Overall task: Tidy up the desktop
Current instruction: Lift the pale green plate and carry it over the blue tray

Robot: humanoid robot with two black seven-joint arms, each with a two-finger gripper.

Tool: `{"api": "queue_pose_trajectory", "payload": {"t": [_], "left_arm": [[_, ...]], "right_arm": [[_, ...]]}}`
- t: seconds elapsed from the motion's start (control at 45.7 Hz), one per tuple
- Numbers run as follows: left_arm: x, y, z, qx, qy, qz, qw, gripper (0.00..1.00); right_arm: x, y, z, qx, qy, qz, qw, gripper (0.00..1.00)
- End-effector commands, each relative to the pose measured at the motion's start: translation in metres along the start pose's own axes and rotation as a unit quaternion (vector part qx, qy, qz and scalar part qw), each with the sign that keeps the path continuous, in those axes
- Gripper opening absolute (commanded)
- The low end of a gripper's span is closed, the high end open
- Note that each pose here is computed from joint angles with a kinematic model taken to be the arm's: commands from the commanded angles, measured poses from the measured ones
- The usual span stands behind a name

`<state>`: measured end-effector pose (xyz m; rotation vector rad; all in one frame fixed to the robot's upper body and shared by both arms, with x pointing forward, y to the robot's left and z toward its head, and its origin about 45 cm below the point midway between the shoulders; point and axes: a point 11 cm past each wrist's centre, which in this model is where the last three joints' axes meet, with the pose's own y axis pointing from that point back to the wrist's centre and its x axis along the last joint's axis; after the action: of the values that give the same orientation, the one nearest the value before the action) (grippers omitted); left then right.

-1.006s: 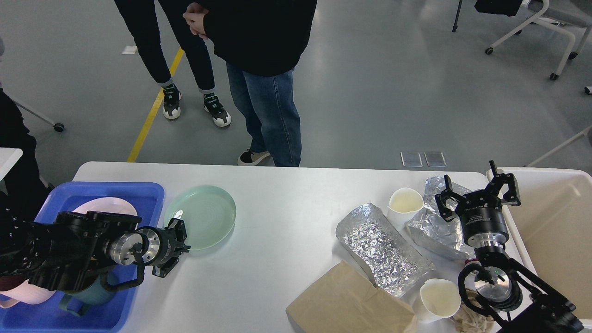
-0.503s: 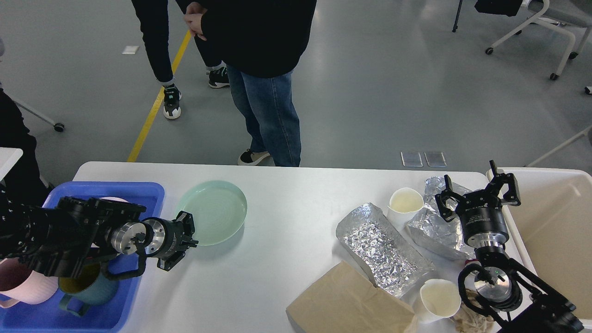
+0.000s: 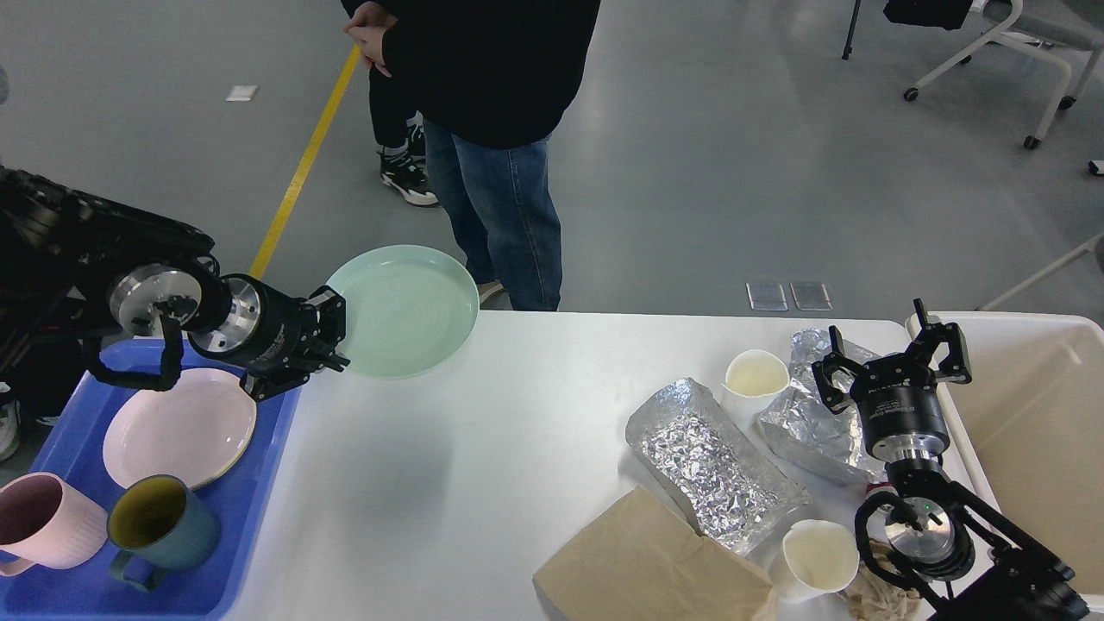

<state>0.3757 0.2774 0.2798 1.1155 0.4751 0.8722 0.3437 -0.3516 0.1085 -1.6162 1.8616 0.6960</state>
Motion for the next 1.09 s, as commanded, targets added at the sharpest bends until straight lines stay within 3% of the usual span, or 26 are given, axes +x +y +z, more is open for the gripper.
{"api": "queue_pose_trajectory", "payload": {"t": [0.0, 0.175, 0.328, 0.525, 0.809, 1.072], "left_arm": [[-0.015, 0.041, 0.023, 0.000, -0.055, -0.009, 0.998, 0.00], [-0.024, 0.064, 0.026, -0.001, -0.078, -0.071, 0.994, 0.00], [-0.014, 0.066, 0.016, 0.009, -0.080, -0.068, 0.994, 0.00], [0.039, 0.065, -0.015, 0.011, -0.073, -0.032, 0.997, 0.00], [0.129, 0.050, -0.100, 0.045, -0.032, 0.024, 0.998, 0.00], [0.171, 0.016, -0.179, 0.088, -0.002, 0.059, 0.994, 0.00]], "right_arm": [[0.000, 0.000, 0.000, 0.000, 0.000, 0.000, 1.000, 1.00], [0.000, 0.000, 0.000, 0.000, 0.000, 0.000, 1.000, 1.00], [0.000, 0.000, 0.000, 0.000, 0.000, 0.000, 1.000, 1.00], [0.000, 0.000, 0.001, 0.000, -0.001, 0.000, 1.000, 1.00], [0.000, 0.000, 0.001, 0.000, -0.001, 0.000, 1.000, 1.00], [0.000, 0.000, 0.001, 0.000, -0.001, 0.000, 1.000, 1.00]]}}
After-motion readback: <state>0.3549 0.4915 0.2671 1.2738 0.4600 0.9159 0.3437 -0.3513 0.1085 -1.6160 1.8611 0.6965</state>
